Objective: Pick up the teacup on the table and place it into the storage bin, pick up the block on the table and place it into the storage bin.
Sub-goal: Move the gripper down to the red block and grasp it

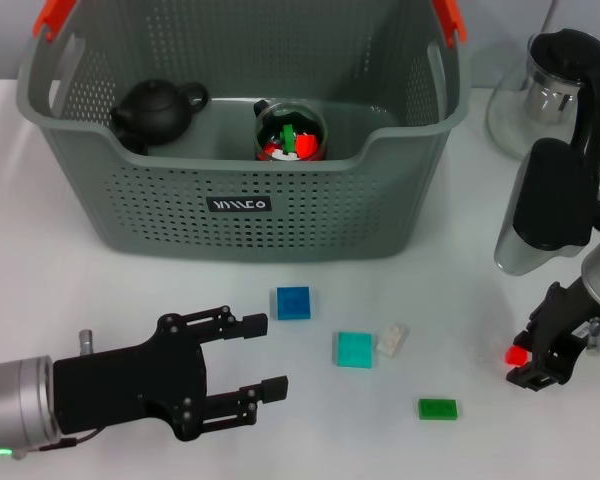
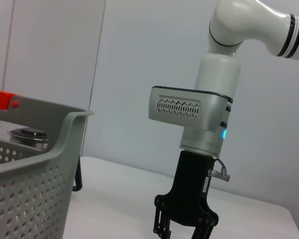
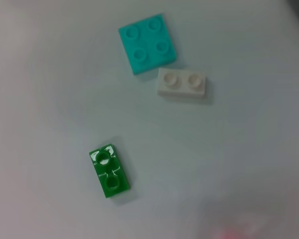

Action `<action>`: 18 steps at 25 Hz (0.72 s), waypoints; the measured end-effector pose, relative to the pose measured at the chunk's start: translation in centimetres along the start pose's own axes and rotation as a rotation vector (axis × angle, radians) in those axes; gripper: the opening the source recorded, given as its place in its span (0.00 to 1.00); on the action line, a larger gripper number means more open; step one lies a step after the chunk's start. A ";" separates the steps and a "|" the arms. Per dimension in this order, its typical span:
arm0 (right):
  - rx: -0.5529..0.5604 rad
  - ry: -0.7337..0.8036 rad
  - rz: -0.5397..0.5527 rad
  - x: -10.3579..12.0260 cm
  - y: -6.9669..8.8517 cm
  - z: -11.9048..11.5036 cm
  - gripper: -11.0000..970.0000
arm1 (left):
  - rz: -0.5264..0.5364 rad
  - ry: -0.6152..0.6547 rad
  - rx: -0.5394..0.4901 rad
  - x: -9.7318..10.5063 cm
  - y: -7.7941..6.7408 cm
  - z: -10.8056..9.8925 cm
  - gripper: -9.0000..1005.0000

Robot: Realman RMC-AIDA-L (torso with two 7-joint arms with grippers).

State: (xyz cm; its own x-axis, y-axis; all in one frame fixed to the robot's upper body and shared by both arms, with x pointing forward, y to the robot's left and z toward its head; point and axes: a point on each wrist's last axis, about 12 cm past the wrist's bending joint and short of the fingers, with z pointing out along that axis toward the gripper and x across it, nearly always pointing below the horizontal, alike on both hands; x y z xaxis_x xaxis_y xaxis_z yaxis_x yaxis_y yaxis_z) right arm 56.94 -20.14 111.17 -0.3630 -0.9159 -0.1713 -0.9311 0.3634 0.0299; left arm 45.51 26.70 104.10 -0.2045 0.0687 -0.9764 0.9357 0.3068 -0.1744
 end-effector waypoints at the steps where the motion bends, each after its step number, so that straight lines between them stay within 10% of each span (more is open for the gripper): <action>1: -0.001 0.000 0.002 0.0 0.0 0.1 0.54 | -0.001 0.000 -0.001 0.0 0.0 0.0 0.69; 18: 0.009 0.012 -0.007 -0.3 0.1 0.5 0.46 | 0.000 0.005 -0.009 0.1 0.1 0.0 0.69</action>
State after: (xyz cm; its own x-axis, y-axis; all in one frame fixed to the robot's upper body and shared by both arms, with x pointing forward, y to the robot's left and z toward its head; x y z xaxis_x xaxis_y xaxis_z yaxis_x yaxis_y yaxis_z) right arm 56.98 -19.73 110.71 -0.3568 -0.9205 -0.1595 -0.9333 0.3585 0.0194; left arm 45.58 26.75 104.02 -0.2059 0.0738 -0.9758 0.9330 0.3156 -0.1730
